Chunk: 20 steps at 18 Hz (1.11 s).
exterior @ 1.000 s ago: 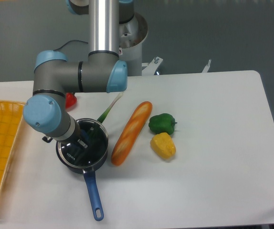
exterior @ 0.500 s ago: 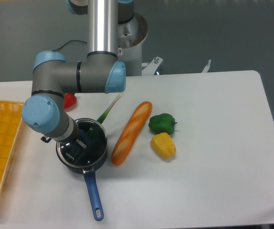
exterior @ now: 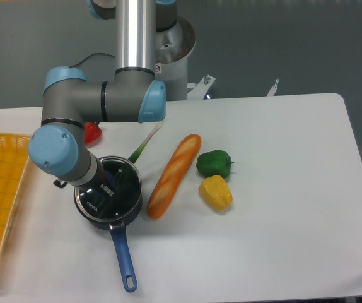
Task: Close the pot lid
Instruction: 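Hold the lid on the saucepan and adjust its seating on the rim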
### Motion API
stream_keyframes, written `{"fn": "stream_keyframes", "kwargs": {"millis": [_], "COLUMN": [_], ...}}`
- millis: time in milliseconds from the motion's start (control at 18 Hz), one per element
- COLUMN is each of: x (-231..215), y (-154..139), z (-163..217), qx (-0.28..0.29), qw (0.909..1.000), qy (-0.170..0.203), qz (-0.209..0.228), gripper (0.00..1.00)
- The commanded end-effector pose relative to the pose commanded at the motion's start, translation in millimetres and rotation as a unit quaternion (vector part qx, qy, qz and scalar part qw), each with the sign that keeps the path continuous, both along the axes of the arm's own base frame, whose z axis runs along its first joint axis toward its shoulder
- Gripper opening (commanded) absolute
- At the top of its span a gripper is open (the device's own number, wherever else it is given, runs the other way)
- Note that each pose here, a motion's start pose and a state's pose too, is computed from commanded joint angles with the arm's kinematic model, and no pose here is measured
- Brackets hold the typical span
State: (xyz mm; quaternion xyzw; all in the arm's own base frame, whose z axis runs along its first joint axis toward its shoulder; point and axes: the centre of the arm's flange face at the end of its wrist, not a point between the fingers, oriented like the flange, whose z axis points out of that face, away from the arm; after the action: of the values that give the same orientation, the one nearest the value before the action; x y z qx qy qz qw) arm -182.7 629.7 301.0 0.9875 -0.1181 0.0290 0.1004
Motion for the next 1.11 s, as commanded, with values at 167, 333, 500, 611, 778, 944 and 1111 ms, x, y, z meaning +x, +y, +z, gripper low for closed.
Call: {"fn": "stream_keyframes", "kwargs": {"millis": [167, 333, 500, 611, 778, 944, 1111], "x": [-0.1, -0.1, 0.1, 0.1, 0.5, -4.4, -19.7], "y": [-0.1, -0.1, -0.4, -0.4, -1.0, -6.6, -15.8], "z": [0.0, 1.1, 2.0, 2.0, 7.6, 24.2, 37.1], "qx": [0.0, 0.001, 0.001, 0.001, 0.005, 0.017, 0.024], "qw": [1.0, 1.0, 1.0, 1.0, 1.0, 0.9998, 0.9995], "qy": [0.001, 0.001, 0.001, 0.001, 0.002, 0.009, 0.014], "qz": [-0.001, -0.001, -0.002, -0.002, -0.002, 0.002, 0.011], "gripper": [0.73, 0.79, 0.79, 0.79, 0.79, 0.88, 1.0]}}
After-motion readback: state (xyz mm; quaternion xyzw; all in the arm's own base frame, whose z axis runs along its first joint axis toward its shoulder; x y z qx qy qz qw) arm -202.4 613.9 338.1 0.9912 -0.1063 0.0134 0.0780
